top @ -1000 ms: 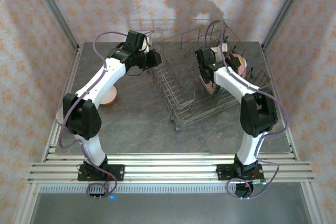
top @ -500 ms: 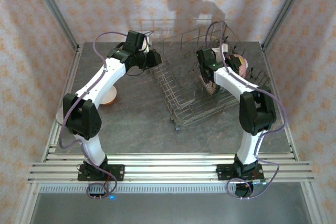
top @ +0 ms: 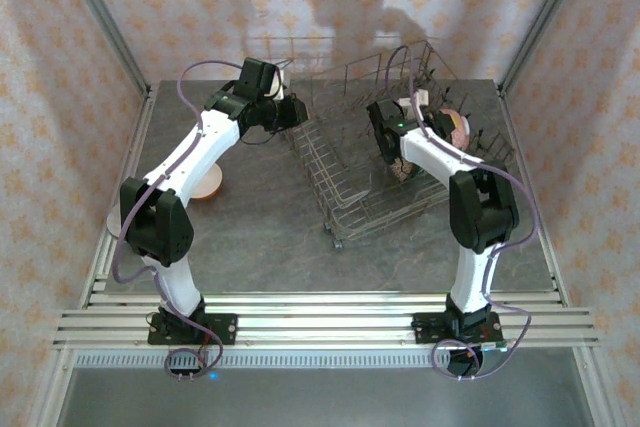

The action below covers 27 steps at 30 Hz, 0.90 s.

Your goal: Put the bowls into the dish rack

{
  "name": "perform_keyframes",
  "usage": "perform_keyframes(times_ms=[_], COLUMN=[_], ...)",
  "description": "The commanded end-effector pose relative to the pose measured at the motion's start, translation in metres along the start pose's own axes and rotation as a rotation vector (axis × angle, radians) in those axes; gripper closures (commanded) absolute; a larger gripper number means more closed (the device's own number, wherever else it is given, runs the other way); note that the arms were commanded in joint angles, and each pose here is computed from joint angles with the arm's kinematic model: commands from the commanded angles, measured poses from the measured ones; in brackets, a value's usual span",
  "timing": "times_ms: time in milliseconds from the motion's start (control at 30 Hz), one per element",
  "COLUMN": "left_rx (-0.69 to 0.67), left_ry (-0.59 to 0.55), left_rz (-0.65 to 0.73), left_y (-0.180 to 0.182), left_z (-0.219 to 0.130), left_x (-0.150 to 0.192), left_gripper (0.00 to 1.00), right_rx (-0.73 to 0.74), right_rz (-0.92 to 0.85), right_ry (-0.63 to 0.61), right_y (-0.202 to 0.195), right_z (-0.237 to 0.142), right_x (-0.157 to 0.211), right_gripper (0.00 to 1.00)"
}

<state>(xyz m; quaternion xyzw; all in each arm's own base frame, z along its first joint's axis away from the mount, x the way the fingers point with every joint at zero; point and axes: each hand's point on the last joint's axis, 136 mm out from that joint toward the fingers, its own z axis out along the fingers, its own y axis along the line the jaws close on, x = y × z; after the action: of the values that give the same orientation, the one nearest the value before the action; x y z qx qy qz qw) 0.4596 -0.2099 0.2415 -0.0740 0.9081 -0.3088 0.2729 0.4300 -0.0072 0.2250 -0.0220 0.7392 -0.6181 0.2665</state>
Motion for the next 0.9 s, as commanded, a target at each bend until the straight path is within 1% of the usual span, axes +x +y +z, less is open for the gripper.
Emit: perform_keyframes(times_ms=[0,167,367,467,500,533,867], left_rx=[-0.028,-0.032,-0.035,-0.034,-0.034,-0.032,-0.033], left_ry=[-0.034,-0.033,-0.038,-0.042,-0.043,-0.043,-0.052], left_rz=[0.064,0.065,0.064,0.061,0.059,0.057,0.041], left_y=[0.006,0.007,0.008,0.008,0.008,0.008,0.010], left_z=[-0.017,-0.017,-0.019,-0.019,-0.019,-0.019,-0.019], left_x=[-0.015,-0.014,-0.013,-0.013,-0.014,-0.014,-0.013], left_gripper=[0.83,0.83,0.83,0.83,0.83,0.83,0.84], right_rx=[0.010,-0.025,-0.055,-0.097,-0.114,-0.128,-0.247], right_rz=[0.022,0.036,0.039,0.044,0.048,0.048,0.070], right_ry=[-0.001,-0.011,-0.001,0.008,0.011,0.015,0.050], right_y=[-0.004,0.000,0.001,0.008,0.011,0.014,0.035], right_z=[-0.006,-0.013,-0.016,-0.018,-0.019,-0.019,-0.022], right_x=[0.000,-0.005,-0.007,-0.007,-0.007,-0.007,-0.005], right_gripper=[0.90,0.87,0.87,0.86,0.82,0.81,0.81])
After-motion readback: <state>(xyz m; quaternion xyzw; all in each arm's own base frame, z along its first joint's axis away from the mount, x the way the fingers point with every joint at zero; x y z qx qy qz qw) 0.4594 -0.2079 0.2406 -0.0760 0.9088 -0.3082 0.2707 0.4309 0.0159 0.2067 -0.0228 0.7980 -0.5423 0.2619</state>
